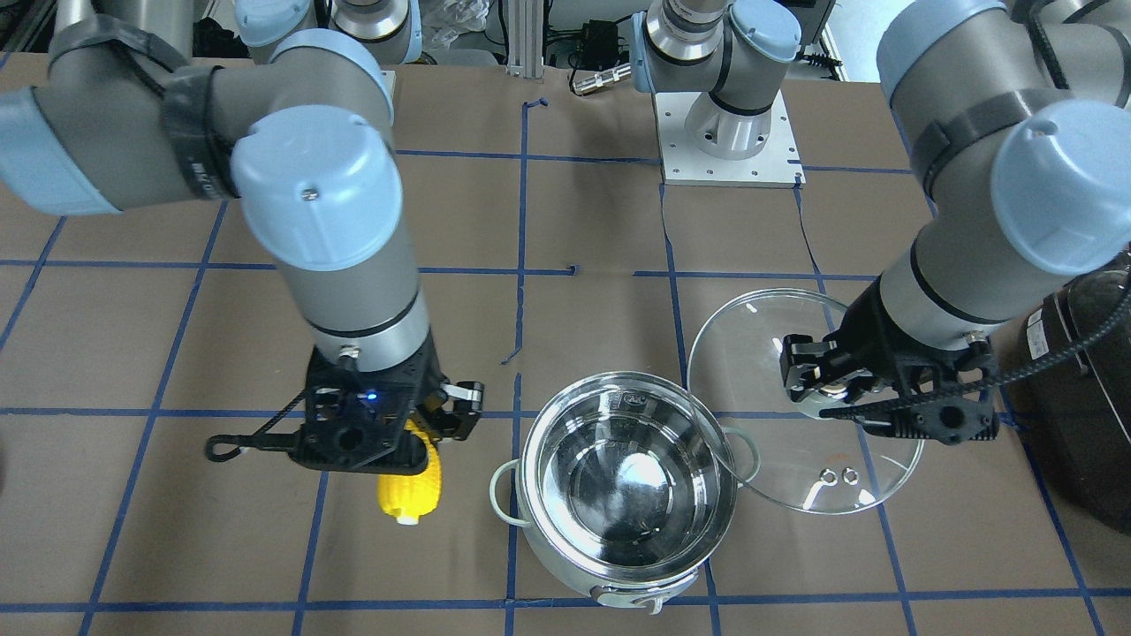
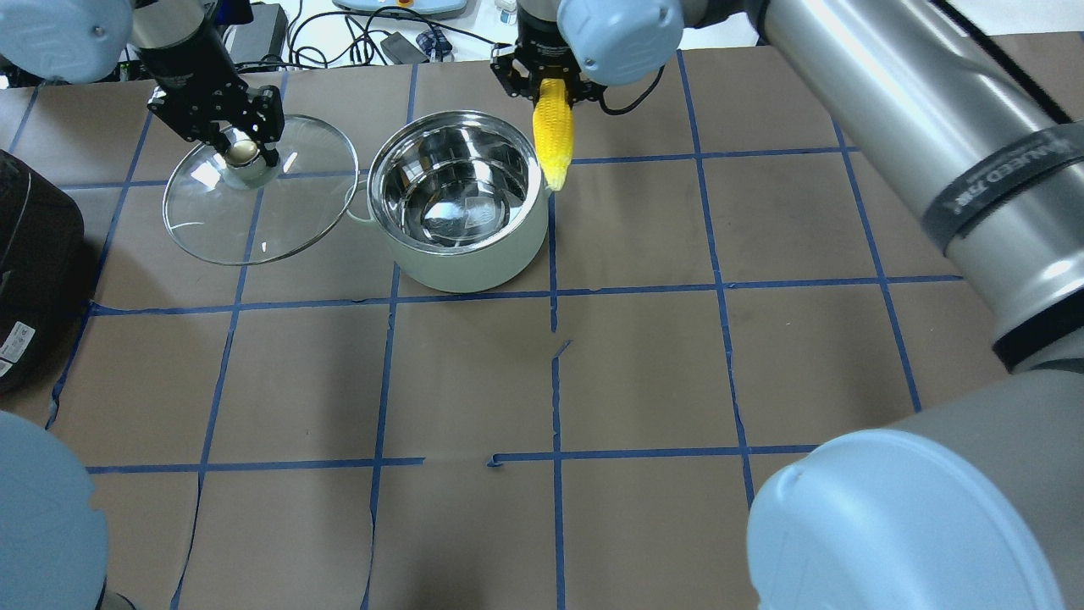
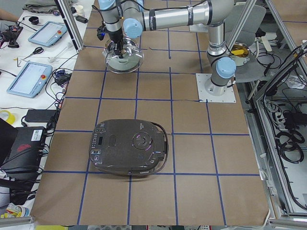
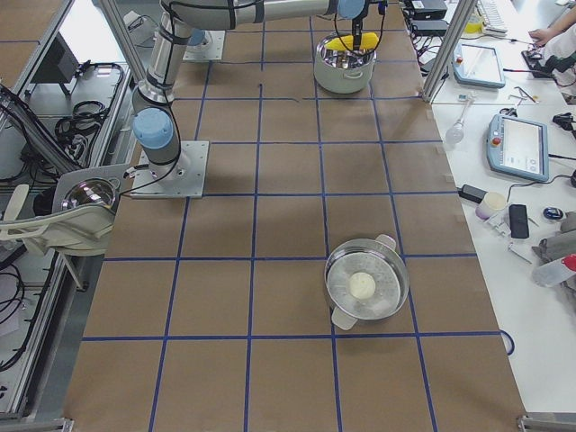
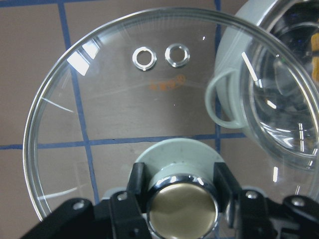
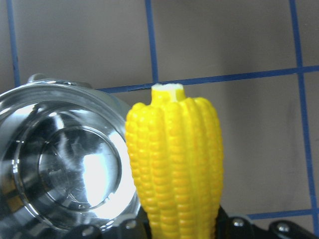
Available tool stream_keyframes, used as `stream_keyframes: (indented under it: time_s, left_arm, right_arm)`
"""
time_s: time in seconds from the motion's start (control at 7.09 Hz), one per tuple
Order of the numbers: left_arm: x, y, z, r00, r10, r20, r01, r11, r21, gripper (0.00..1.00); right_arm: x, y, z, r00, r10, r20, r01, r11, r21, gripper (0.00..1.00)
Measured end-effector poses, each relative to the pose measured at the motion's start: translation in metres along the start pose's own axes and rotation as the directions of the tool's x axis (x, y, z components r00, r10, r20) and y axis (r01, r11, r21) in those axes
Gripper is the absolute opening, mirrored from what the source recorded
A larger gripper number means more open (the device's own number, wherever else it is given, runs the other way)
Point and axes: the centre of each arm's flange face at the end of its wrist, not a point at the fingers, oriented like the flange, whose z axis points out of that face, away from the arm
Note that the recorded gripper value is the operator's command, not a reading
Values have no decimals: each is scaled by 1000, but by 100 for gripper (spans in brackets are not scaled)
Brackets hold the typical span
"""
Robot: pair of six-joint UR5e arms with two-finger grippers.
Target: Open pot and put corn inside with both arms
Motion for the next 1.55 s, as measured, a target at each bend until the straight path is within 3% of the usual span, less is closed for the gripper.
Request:
stream_keyframes:
  time_s: [0.14, 0.28, 0.42, 0.56, 0.71, 1.13, 1.27, 1.41, 1.55]
  left_arm:
    - [-28, 5, 30, 1000, -5, -2, 5, 1000, 4, 0]
    - [-52, 13, 60, 1000, -18, 2, 17, 1000, 24, 0]
    - [-65, 22, 89, 1000, -25, 10, 25, 999, 46, 0]
    - [-70, 32, 116, 999, -34, 11, 33, 998, 52, 0]
    - [-74, 38, 134, 999, -42, 9, 41, 998, 51, 0]
    - [-77, 44, 162, 999, -52, -3, 52, 998, 33, 4]
    - [-77, 46, 167, 999, -53, -3, 53, 998, 35, 27]
    - [-77, 46, 170, 999, -53, -1, 53, 998, 39, 69]
    - [-78, 46, 172, 999, -52, 2, 52, 998, 41, 100]
  right_arm:
    - [-29, 9, 22, 1000, 8, 22, -9, 1000, 11, 0]
    - [-50, 15, 44, 999, 5, 43, -5, 1000, 18, 15]
    - [-62, 20, 61, 998, -6, 56, 5, 1000, 12, 71]
    - [-70, 24, 72, 998, -20, 66, 19, 1000, 9, 96]
    - [-73, 24, 79, 997, -29, 74, 28, 999, 15, 100]
    - [-76, 22, 77, 993, -78, 90, 74, 996, 45, 100]
    - [-75, 22, 66, 991, -103, 90, 98, 993, 59, 100]
    - [-67, 23, 47, 989, -123, 81, 119, 991, 58, 100]
    - [-50, 24, 23, 991, -119, 64, 117, 993, 28, 100]
